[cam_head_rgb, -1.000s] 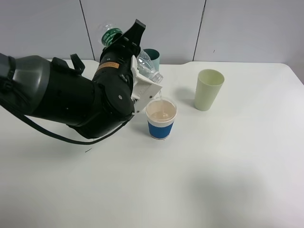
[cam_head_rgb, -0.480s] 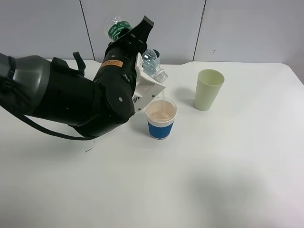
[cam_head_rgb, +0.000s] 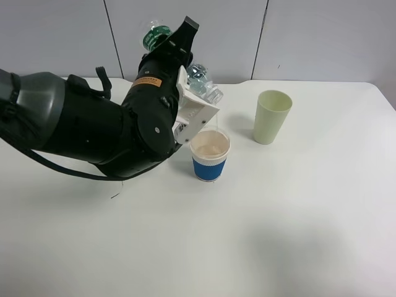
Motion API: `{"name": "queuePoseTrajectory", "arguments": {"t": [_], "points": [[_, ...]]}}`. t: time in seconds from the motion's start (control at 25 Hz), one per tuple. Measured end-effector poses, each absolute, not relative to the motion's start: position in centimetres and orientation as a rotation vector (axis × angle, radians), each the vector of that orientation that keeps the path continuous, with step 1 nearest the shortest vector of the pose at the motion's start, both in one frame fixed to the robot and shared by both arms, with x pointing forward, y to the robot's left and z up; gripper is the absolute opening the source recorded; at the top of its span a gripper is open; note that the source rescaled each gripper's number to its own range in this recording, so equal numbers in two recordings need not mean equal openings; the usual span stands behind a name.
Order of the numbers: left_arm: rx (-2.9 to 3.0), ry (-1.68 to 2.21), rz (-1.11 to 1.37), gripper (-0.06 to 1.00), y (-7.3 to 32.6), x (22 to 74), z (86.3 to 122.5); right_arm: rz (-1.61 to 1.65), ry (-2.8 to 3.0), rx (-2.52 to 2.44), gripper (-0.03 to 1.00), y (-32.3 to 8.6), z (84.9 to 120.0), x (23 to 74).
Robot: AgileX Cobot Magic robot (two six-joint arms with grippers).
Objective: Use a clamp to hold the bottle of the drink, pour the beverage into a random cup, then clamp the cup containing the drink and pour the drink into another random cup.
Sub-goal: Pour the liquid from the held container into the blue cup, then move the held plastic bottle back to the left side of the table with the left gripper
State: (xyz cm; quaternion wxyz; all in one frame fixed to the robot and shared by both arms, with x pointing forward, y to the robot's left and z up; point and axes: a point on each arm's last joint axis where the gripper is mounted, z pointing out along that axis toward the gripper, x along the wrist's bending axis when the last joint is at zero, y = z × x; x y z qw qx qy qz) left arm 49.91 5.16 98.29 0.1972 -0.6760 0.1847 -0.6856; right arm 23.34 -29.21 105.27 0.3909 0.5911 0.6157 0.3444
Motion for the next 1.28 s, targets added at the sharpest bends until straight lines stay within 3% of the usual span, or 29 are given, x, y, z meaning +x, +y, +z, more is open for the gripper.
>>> {"name": "queuePoseTrajectory", "arguments": {"t": [0.48,1.28], "points": [[-2.179,0.101,-2.076,0.0,6.6,49.1,99.0,0.875,1.564,1.502,1.0,-29.2,105.3,23.3],[-2.589,-0.888,-2.272,0.0,15.6,42.8,99.1,0.875,1.564,1.502,1.0,-29.2,105.3,23.3]]}}
